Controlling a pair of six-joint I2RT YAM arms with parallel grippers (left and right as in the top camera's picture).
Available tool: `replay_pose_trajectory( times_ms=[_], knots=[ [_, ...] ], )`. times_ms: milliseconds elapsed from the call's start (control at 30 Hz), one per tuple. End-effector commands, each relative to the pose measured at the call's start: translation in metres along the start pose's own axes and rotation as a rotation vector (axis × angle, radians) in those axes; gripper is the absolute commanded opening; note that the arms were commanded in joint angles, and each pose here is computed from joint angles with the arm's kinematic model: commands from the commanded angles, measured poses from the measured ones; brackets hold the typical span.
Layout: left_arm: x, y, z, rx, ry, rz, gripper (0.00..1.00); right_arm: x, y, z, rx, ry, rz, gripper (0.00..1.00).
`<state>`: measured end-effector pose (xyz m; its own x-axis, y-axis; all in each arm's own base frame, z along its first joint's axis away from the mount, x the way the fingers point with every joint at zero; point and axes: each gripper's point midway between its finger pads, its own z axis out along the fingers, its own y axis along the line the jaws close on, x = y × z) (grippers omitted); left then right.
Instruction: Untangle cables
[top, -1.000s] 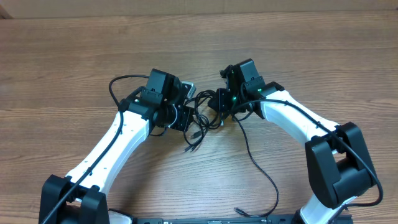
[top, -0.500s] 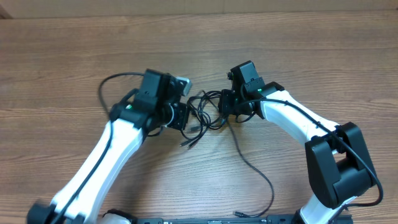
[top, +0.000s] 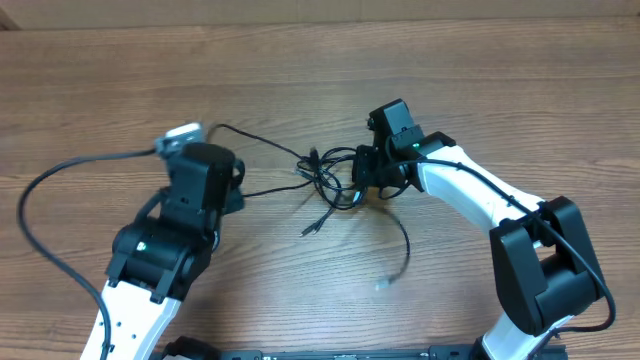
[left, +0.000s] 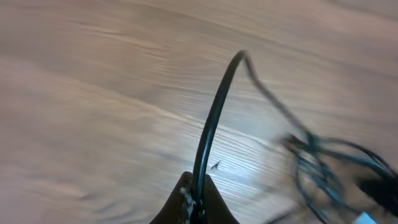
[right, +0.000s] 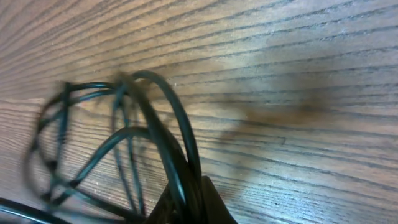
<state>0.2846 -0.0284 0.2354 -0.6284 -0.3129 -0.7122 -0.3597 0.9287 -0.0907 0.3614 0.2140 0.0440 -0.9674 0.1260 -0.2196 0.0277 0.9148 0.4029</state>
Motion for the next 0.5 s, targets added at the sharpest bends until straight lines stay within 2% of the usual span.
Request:
replay_pose_trajectory(
  times_ms=[0, 100, 267, 467],
  knots=[
    [-0.024, 0.039, -0.011, -0.202, -0.148, -0.141, 0.04, -0.004, -0.011, 0.002, 0.049, -0.023, 0.016, 0.04],
    [-0.014, 0.041, -0.003, -0.222, -0.099, -0.177, 0.04, -0.003, -0.011, 0.002, 0.051, -0.021, 0.017, 0.04],
    [0.014, 0.026, 0.024, -0.198, 0.049, -0.143, 0.04, -0.003, -0.011, 0.002, 0.05, -0.02, 0.017, 0.04],
    [0.057, 0.0, 0.058, -0.146, 0.284, -0.001, 0.04, -0.003, -0.011, 0.002, 0.051, -0.021, 0.016, 0.04]
  ],
)
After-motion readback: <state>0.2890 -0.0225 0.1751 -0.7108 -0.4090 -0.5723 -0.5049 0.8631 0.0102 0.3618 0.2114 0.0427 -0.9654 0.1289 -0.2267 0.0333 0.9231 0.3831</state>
